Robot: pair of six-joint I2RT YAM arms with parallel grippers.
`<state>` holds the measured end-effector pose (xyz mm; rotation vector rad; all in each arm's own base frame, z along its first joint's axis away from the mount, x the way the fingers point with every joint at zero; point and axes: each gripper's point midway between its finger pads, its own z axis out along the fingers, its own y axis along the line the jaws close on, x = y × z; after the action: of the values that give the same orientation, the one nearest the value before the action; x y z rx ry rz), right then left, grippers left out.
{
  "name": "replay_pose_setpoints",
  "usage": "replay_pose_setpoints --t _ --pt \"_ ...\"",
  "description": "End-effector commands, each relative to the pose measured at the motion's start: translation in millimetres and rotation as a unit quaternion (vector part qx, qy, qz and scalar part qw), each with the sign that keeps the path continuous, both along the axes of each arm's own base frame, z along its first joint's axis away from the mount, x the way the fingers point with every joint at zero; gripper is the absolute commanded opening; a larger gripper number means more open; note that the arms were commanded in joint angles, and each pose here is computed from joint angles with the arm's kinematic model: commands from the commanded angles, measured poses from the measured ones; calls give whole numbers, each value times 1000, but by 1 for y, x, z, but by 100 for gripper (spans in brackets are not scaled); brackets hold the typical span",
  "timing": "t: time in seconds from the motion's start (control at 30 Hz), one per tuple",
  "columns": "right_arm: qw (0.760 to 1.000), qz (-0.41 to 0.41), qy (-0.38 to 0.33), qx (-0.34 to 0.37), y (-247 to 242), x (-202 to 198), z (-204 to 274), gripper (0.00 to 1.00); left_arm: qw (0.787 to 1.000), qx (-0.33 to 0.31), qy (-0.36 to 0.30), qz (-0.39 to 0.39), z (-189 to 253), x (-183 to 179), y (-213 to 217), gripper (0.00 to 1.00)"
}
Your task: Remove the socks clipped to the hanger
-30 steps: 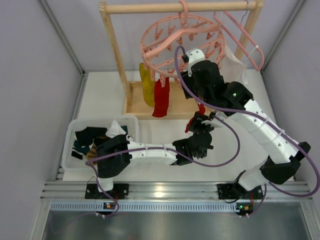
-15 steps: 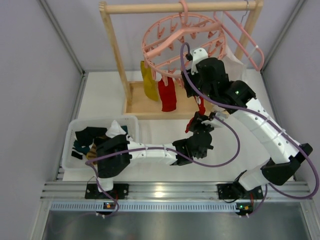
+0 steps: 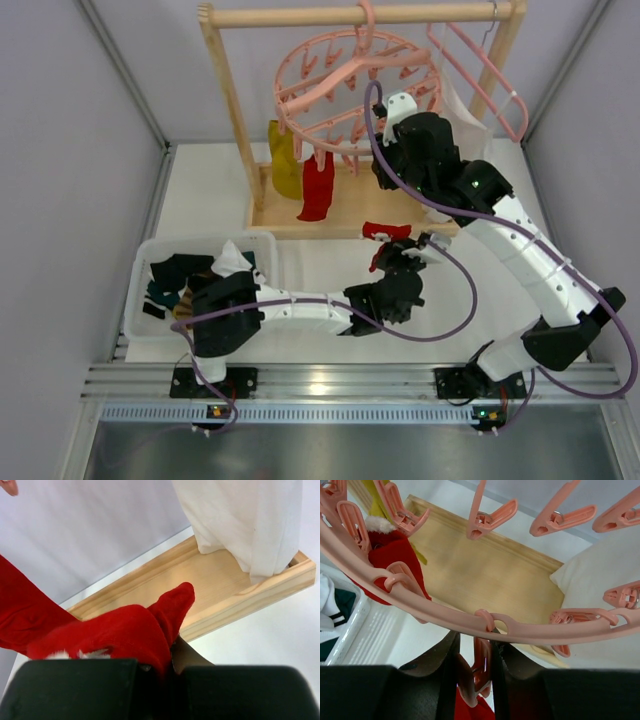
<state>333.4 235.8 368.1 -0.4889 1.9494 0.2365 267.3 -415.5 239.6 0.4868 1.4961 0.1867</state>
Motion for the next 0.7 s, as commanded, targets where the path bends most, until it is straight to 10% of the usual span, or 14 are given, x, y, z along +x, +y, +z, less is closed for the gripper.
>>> replay_pose_setpoints --t 0.0,0.27,0.67 --pt "999 0 -35 37 0 4 27 25 999 -33 0 9 11 -5 16 0" --pt "998 16 -32 51 -1 -8 24 63 997 -52 43 32 -22 -19 73 0" --pt "996 25 -35 78 -14 -33 22 91 979 -69 168 95 -61 -27 174 0"
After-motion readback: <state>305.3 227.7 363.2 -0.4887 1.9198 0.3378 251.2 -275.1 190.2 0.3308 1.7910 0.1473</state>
